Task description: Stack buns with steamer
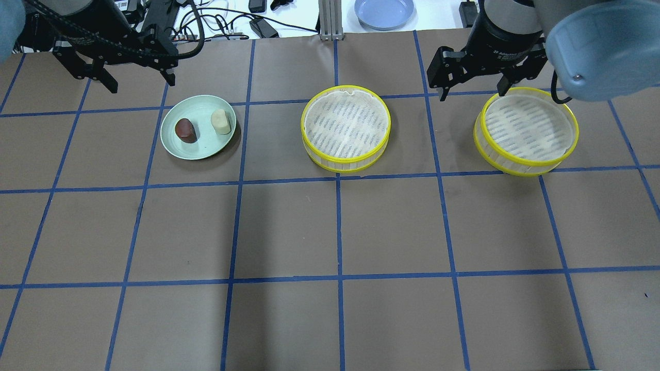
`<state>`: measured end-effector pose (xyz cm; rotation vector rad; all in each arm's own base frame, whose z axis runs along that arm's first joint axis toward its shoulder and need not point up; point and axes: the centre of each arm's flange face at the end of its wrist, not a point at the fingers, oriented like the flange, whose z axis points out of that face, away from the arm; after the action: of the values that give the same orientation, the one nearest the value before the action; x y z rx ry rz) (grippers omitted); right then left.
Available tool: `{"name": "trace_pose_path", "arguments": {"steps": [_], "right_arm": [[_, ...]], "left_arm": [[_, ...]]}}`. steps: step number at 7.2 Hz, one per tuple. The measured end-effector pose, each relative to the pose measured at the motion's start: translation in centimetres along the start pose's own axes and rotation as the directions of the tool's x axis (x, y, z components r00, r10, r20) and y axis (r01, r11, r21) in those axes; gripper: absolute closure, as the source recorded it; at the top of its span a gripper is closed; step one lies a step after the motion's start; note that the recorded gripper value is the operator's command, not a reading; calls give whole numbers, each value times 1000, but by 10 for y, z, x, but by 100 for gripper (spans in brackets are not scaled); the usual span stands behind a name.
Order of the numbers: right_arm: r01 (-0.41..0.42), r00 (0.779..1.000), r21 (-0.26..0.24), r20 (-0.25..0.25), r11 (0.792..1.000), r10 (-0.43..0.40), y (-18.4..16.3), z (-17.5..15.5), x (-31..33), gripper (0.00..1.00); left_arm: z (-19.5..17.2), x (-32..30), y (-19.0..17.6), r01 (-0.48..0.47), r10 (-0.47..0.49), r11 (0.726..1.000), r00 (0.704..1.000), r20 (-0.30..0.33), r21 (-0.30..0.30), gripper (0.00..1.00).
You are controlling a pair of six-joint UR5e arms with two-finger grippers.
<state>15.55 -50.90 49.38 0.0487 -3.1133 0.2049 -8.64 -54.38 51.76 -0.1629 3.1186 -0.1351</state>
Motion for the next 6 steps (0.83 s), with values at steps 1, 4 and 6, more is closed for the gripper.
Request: {"name": "trace_pose_path", "arguments": {"steps": [1,4,6], "right_arm": [[1,1000,-2,1,1000,-1,0,1,0,0],[-18,1000,3,-17,1000,18,-32,22,48,0],[-12,999,-5,-45,1000,12,-77,74,150,0]], "left_arm": [[0,0,0,0,0,1000,1000,-1,-1,0],[7,-6,-6,9,-9,1000,1000,-3,-4,0],[27,-9,-21,14,-14,1000,1000,0,12,0]]}}
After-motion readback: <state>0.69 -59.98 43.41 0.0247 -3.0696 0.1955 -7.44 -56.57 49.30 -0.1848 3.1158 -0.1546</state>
